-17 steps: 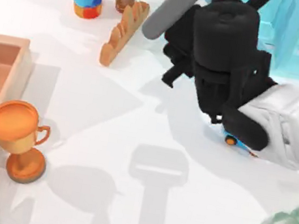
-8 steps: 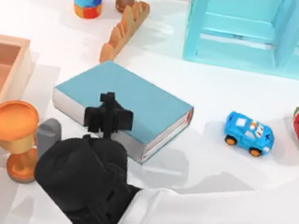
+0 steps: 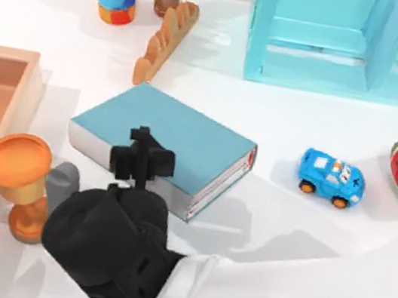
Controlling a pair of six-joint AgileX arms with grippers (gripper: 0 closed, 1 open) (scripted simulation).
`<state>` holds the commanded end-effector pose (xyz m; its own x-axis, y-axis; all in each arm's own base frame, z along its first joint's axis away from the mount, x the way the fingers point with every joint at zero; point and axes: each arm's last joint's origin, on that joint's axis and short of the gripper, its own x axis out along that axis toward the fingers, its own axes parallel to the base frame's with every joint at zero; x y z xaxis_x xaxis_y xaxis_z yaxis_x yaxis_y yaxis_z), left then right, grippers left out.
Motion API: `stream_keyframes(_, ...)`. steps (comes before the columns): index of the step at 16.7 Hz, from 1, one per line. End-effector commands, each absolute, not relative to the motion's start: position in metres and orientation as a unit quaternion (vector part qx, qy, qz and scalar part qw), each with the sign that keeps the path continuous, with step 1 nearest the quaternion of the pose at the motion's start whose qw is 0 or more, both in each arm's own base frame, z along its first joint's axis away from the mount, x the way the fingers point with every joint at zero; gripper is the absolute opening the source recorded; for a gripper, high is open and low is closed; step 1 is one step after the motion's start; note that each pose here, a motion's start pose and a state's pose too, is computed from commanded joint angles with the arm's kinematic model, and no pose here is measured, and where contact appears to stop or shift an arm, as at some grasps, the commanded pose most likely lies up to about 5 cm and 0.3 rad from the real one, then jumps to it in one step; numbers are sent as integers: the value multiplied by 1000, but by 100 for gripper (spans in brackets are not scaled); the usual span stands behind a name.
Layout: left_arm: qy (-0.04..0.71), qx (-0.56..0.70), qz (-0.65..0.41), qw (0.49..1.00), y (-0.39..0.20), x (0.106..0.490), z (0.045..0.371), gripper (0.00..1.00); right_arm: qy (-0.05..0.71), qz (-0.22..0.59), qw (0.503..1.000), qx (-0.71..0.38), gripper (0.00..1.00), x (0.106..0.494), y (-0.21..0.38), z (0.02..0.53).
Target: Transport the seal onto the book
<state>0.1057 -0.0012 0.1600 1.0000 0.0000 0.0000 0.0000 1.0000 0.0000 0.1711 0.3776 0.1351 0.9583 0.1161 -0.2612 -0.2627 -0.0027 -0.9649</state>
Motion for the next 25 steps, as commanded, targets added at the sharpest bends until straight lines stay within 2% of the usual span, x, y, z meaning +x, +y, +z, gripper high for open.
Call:
stream_keyframes(14, 0, 0, 0, 1000, -1, 106, 160, 100, 55, 135, 703, -696, 0, 171, 377, 103)
stream_keyframes(25, 0, 0, 0, 1000, -1, 106, 160, 100, 55, 135, 703, -696, 83, 171, 377, 103)
